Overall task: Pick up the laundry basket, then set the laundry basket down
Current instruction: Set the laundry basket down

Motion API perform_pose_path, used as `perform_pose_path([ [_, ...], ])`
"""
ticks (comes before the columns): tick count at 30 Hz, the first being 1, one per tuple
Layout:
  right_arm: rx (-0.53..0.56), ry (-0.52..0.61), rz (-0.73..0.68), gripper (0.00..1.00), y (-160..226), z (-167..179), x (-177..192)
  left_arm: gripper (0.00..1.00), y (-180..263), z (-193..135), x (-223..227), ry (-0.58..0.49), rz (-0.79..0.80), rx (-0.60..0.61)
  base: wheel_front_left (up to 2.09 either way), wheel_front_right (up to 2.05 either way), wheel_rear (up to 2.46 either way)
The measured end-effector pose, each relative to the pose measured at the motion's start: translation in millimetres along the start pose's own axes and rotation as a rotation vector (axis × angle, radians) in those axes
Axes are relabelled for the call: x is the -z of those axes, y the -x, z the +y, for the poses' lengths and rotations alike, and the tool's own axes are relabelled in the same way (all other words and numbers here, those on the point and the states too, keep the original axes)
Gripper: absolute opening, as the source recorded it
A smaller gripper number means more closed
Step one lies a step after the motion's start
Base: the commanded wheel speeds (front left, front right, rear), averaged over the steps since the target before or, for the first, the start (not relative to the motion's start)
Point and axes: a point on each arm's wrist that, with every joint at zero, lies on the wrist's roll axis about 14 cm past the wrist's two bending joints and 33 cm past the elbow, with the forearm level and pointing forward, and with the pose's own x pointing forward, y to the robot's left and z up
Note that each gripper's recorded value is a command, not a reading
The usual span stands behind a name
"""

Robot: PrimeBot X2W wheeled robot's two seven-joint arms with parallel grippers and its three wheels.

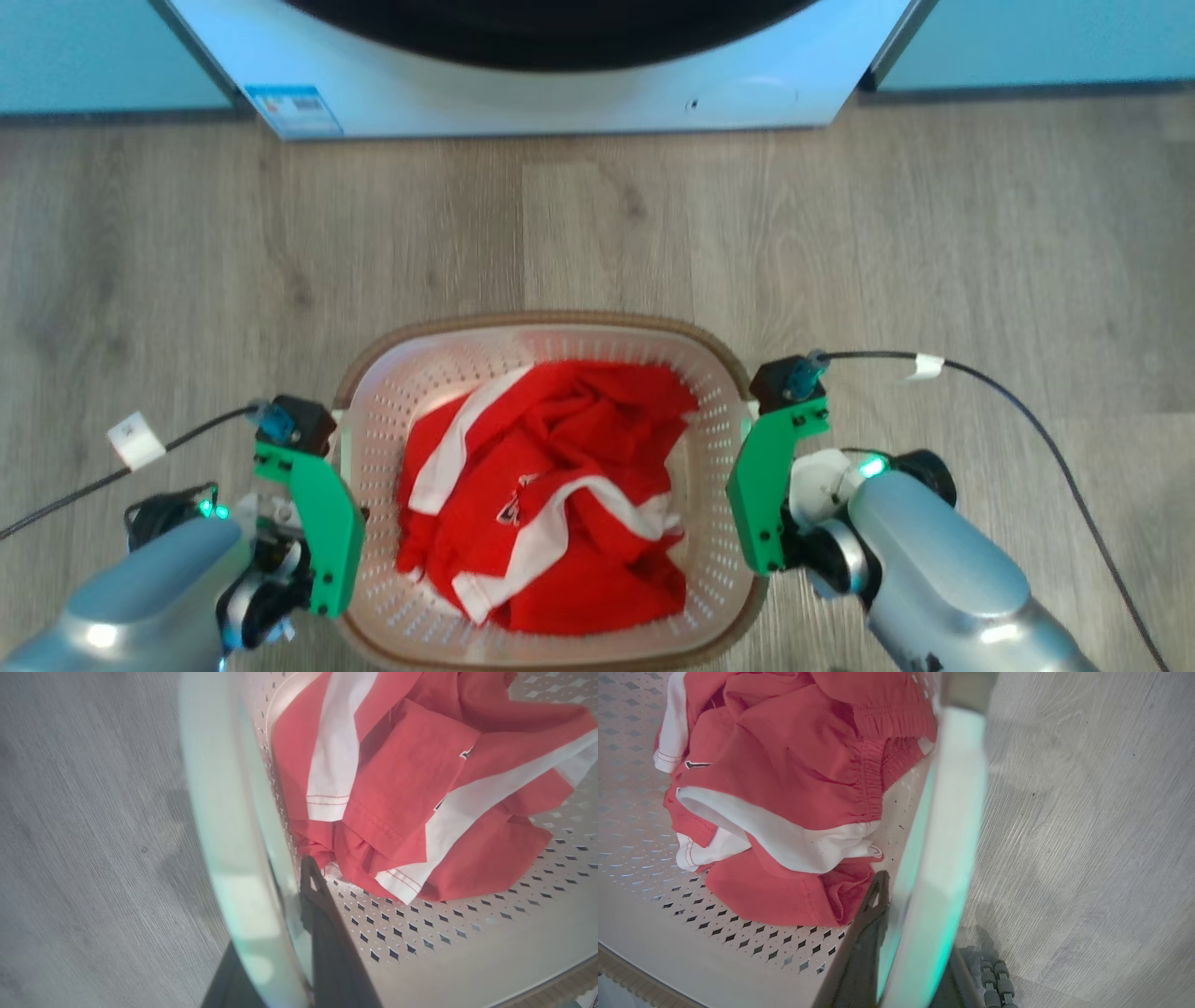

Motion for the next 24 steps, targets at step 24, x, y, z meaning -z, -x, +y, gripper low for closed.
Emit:
perform_pose_path([
  [24, 0.015, -0.083, -0.026, 0.0, -86, -54, -7, 0.0, -89, 31, -15, 0.046, -0.006, -0.002, 0.0, 0.0, 0.0],
])
